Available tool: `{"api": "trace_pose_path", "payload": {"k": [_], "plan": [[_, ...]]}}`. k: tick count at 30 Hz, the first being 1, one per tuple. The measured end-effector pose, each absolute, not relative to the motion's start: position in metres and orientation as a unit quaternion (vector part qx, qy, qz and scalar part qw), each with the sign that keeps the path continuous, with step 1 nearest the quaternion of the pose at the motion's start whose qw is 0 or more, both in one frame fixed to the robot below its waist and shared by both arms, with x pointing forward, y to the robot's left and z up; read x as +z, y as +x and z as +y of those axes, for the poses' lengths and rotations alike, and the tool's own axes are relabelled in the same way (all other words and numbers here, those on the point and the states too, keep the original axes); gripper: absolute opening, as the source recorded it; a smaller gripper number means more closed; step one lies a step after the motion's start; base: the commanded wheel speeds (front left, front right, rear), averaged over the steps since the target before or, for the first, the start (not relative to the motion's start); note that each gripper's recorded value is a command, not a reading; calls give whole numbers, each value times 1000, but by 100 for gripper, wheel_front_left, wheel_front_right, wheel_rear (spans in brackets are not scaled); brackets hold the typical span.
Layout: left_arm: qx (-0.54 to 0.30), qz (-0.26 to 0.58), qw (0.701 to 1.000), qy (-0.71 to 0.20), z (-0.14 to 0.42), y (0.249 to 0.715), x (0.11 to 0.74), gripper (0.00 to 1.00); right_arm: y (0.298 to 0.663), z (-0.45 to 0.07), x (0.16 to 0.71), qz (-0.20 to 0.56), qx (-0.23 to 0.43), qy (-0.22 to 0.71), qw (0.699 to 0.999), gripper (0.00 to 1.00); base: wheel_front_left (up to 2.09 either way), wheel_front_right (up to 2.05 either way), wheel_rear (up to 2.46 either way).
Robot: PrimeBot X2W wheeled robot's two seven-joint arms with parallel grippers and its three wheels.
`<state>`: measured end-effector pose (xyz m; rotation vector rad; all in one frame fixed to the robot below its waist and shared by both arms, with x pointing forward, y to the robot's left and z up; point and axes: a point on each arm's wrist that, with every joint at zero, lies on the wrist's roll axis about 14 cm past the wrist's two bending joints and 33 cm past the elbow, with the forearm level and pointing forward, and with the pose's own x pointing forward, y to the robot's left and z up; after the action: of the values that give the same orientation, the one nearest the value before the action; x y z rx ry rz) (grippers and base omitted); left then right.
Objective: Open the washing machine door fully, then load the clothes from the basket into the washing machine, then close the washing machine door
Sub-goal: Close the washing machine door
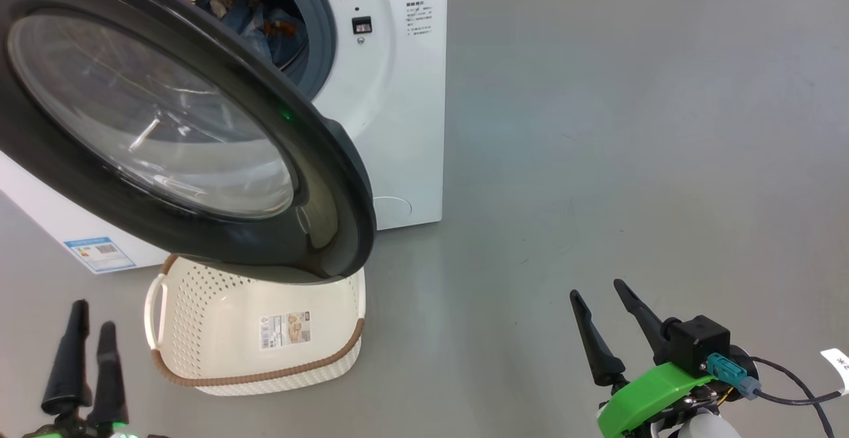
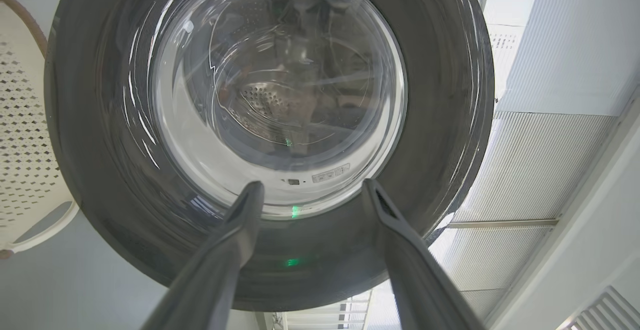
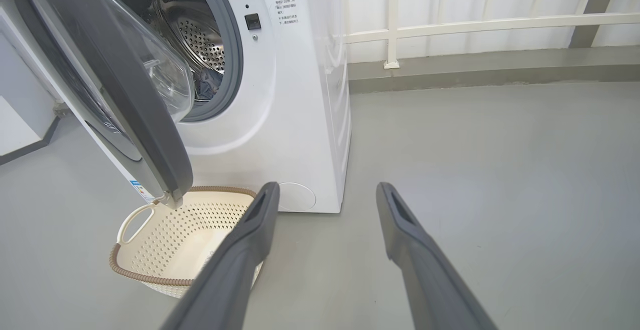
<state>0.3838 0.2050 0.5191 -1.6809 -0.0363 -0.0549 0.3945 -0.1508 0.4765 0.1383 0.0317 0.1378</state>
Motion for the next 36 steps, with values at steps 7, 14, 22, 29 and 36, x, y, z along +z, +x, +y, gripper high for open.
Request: {"api": "trace_pose_path", "payload": {"k": [7,14,22,29,36], "plan": [[23,-56,731,-680,224,382,521,100,394,-147,476,16,74,69,995,100,0,0,0],[47,-85,773,-627,231,381,525,100,394,-145,478,15,78,68,995,100,0,0,0],[44,-91,864,-492,233,377,527,100,393,-144,480,12,79,68,994,100,0,0,0],[29,-70,933,-352,228,371,517,100,393,-143,483,8,81,67,994,100,0,0,0],[32,-79,973,-216,235,367,523,100,393,-142,484,6,83,66,994,100,0,0,0]]}}
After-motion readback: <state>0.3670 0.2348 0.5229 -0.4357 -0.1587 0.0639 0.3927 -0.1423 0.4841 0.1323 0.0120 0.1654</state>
